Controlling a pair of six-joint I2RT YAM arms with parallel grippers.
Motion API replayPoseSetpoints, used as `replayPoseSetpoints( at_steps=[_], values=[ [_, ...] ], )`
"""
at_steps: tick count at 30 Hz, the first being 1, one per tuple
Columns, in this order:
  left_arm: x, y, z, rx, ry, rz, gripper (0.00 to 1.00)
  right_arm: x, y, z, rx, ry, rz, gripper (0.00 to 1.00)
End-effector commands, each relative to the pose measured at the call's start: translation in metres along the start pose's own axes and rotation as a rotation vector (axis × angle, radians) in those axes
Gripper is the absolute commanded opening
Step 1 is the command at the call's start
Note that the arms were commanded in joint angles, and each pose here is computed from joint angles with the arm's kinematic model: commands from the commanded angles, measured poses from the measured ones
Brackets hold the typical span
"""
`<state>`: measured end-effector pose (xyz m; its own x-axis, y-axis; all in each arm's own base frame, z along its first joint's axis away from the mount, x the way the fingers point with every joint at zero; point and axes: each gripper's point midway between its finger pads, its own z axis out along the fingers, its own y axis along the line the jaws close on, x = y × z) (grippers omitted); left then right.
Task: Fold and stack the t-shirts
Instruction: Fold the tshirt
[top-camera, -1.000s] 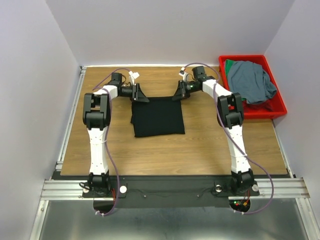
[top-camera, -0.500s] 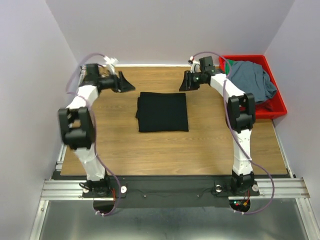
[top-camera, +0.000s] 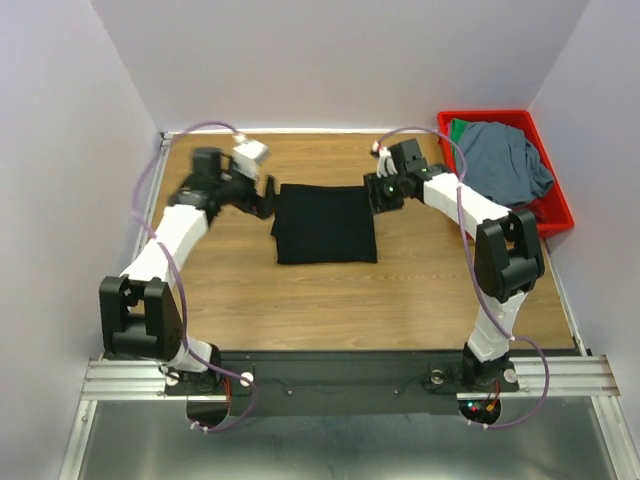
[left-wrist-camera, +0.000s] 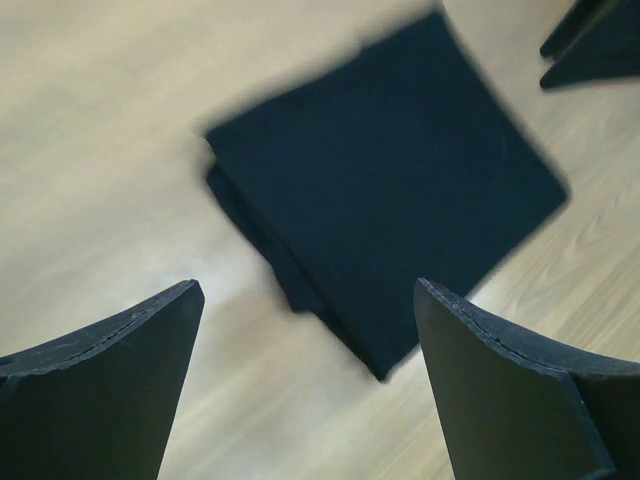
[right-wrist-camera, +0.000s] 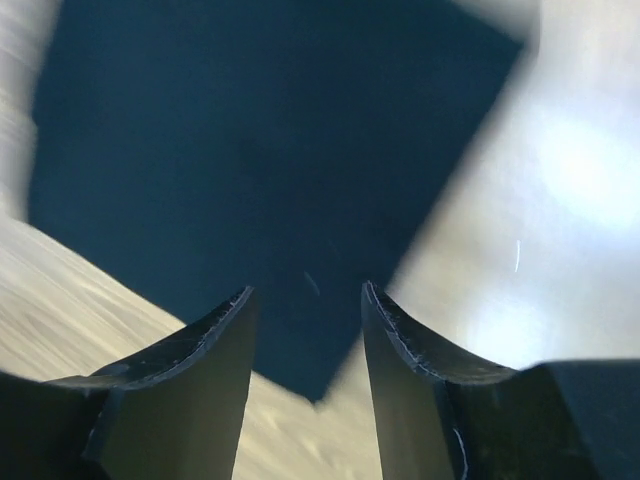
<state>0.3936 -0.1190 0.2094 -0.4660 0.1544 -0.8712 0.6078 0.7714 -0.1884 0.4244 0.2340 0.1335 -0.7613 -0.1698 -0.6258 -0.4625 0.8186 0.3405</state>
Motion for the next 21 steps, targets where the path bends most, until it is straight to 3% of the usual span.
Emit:
replayPoseSetpoints(
  at_steps=[1,3,5,8,12,18,21],
  values=[
    [0.022,-0.041,0.018,-0.062,0.106,0.286,0.99,0.035,-0.018,-0.007,0.061,0.061,0.088,0.53],
    [0.038,-0.087,0.033,0.032,0.137,0.452,0.99,0.041,-0.021,-0.014,0.06,0.06,0.119,0.55],
    [0.044,-0.108,0.046,0.024,0.152,0.547,0.98,0.041,-0.026,-0.026,0.027,0.046,0.173,0.55],
    [0.04,-0.111,0.06,0.023,0.165,0.521,0.9,0.036,-0.028,-0.036,-0.001,0.025,0.167,0.52],
    [0.027,-0.112,0.074,-0.004,0.142,0.387,0.84,0.027,-0.021,-0.042,-0.023,0.001,0.157,0.52],
    [0.017,-0.12,0.096,-0.141,0.193,-0.014,0.86,0.028,-0.049,-0.04,0.129,-0.009,0.157,0.51],
    [0.028,-0.129,0.104,-0.192,0.216,-0.127,0.9,0.023,-0.061,-0.047,0.202,-0.033,0.155,0.51]
  ],
)
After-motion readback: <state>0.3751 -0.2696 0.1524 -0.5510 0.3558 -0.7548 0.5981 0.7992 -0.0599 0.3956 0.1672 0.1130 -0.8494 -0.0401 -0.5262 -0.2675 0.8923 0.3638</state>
